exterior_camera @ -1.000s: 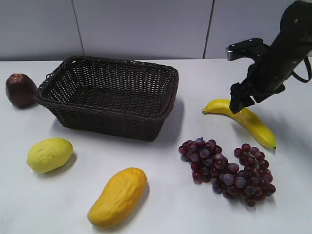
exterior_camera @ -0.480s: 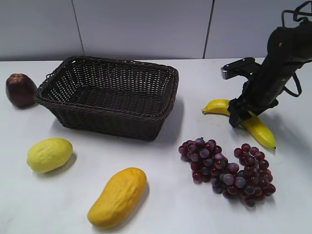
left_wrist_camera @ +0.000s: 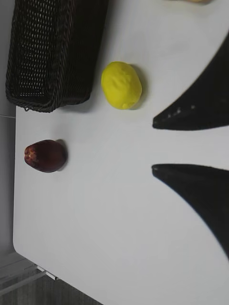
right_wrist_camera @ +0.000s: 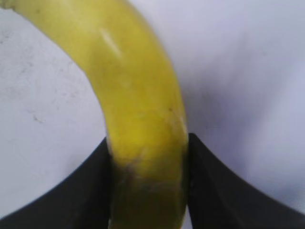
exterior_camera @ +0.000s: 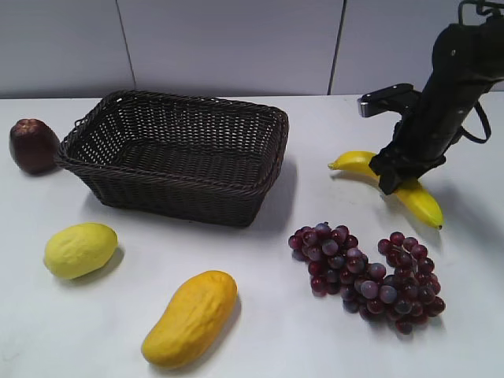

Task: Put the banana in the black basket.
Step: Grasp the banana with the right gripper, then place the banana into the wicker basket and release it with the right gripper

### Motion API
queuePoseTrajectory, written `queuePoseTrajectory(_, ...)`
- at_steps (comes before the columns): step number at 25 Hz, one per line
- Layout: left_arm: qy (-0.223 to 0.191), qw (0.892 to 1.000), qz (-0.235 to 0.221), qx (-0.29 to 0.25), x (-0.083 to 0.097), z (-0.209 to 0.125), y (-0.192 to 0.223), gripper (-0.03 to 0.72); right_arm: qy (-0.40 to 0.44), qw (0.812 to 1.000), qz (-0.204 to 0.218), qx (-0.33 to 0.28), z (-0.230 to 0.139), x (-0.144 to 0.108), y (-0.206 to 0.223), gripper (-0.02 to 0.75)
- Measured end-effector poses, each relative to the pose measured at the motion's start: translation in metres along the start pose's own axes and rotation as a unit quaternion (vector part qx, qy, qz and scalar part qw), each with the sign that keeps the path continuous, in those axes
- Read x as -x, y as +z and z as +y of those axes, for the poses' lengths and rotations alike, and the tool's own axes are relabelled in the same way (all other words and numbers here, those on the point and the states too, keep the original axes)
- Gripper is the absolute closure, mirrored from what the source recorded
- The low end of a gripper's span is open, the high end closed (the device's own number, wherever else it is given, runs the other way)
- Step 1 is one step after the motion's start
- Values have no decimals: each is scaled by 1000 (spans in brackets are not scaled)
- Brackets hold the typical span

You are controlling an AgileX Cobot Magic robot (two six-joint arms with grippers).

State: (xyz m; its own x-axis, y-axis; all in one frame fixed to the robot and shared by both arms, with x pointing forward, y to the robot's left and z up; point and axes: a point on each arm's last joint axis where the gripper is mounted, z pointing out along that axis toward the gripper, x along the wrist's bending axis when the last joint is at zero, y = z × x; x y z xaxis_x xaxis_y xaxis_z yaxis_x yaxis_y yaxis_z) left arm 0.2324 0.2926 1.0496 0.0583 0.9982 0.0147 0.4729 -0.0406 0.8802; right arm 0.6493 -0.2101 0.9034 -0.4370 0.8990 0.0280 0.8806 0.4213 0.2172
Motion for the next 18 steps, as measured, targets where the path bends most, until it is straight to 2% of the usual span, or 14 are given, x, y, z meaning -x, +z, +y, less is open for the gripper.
queuePoseTrajectory(5, 0, 1000, 0, 0, 0, 0, 0, 449, 0, 1000, 7, 29, 25, 0, -45, 395)
queuePoseTrajectory(11, 0, 1000, 0, 0, 0, 0, 0, 449, 8, 993, 43, 110, 56, -12, -116, 395)
queuePoseTrajectory(14, 0, 1000, 0, 0, 0, 0, 0, 449, -9, 987, 62, 148, 70, -32, -140, 395)
queuePoseTrajectory(18, 0, 1000, 0, 0, 0, 0, 0, 449, -57, 977, 80, 187, 86, -79, -159, 395)
